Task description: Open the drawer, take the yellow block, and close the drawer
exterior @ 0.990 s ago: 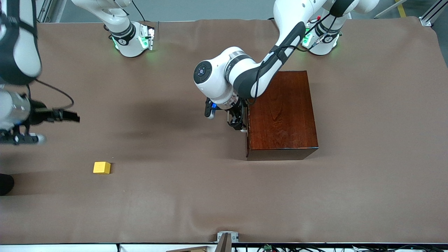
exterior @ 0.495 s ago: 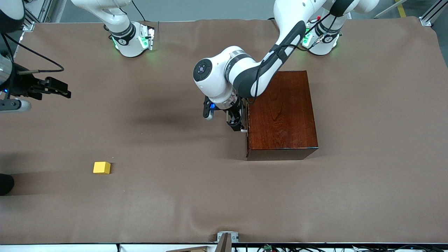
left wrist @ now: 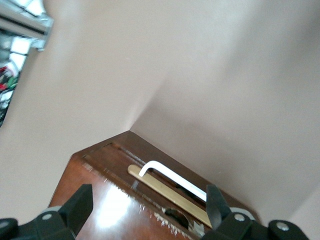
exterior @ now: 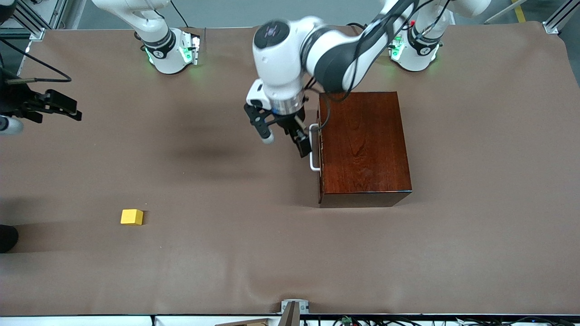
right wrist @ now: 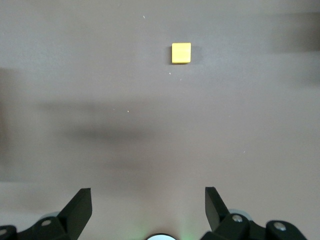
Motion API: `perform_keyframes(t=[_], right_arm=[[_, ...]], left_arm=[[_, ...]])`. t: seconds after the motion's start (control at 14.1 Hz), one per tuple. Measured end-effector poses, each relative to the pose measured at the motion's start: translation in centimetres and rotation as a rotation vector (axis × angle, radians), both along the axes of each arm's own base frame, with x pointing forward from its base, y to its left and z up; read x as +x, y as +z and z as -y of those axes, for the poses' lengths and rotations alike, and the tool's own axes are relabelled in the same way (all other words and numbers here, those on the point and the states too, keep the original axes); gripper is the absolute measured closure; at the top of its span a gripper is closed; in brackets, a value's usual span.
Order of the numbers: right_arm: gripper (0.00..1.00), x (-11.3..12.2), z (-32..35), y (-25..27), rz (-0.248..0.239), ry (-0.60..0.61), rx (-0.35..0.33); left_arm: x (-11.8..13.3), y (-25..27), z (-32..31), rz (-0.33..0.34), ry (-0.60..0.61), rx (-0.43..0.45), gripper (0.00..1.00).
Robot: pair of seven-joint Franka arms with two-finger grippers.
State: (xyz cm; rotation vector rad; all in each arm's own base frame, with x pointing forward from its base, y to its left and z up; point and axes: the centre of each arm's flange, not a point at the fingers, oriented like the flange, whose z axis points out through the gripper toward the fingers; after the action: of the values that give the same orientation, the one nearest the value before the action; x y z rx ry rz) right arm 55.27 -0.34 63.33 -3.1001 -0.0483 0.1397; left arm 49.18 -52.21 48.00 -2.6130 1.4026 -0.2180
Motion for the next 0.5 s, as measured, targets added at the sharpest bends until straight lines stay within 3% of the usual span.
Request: perform_keyframes(t=[0.28, 0.5], right_arm=[[0.00, 0.2, 0.1, 0.6, 0.013, -0.001, -0.004], [0.00, 0.3, 0.3, 0.5, 0.014, -0.004, -0.009]], left_arm=[[0.5, 6.5, -5.6, 0.007, 0.300, -0.010, 0.00], [1.3, 9.7, -10.4, 0.026, 0.647, -0.023, 0.00]])
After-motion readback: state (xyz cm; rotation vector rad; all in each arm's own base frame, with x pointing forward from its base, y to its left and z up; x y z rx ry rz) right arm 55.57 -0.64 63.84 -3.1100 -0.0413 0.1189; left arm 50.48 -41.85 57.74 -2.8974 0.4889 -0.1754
